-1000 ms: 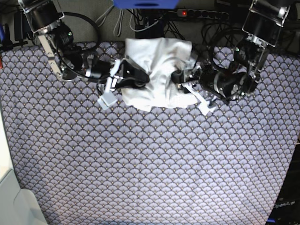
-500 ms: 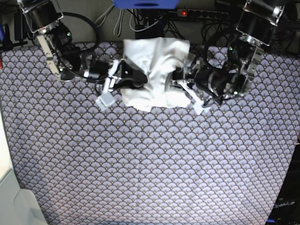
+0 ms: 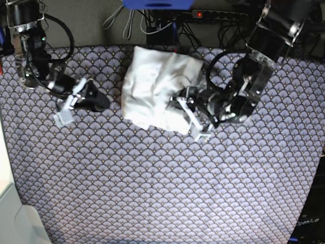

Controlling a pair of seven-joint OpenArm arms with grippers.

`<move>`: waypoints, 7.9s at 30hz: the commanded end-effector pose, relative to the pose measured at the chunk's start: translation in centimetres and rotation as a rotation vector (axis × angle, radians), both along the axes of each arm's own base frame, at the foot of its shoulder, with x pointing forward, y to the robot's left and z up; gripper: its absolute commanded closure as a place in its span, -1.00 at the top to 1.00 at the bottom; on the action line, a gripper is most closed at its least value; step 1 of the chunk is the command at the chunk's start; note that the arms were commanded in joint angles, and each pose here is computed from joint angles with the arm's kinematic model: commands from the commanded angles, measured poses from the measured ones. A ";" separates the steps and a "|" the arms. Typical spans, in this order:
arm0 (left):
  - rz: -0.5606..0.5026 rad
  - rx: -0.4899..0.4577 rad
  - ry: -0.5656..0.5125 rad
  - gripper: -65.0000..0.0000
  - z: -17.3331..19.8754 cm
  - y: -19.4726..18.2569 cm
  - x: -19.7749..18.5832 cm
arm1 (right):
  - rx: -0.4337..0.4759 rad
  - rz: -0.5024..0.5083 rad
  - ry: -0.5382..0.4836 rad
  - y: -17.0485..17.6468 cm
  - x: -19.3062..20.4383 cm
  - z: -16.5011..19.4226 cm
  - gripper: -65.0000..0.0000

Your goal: Fold the T-shirt properly

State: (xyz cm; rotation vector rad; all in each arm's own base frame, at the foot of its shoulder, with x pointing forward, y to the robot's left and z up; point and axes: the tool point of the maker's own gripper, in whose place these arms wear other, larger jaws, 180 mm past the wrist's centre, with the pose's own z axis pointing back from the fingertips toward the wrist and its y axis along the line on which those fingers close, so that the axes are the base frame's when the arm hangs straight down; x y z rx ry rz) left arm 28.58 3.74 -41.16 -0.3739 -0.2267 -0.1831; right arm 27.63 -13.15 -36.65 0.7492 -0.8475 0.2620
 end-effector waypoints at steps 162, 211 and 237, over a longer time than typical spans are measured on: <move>0.461 0.420 -0.676 -0.98 11.5 9.8 2.8 | -0.228 0.054 -0.324 1.0 7.0 5.0 -0.50; 0.203 0.241 -0.685 -0.98 5.0 -4.8 13.5 | -0.165 0.091 -0.157 3.7 -1.1 0.0 -0.65; 0.695 0.593 -0.625 -0.98 10.8 24.0 -0.3 | -0.074 0.174 -0.115 9.0 -2.1 -1.4 -0.64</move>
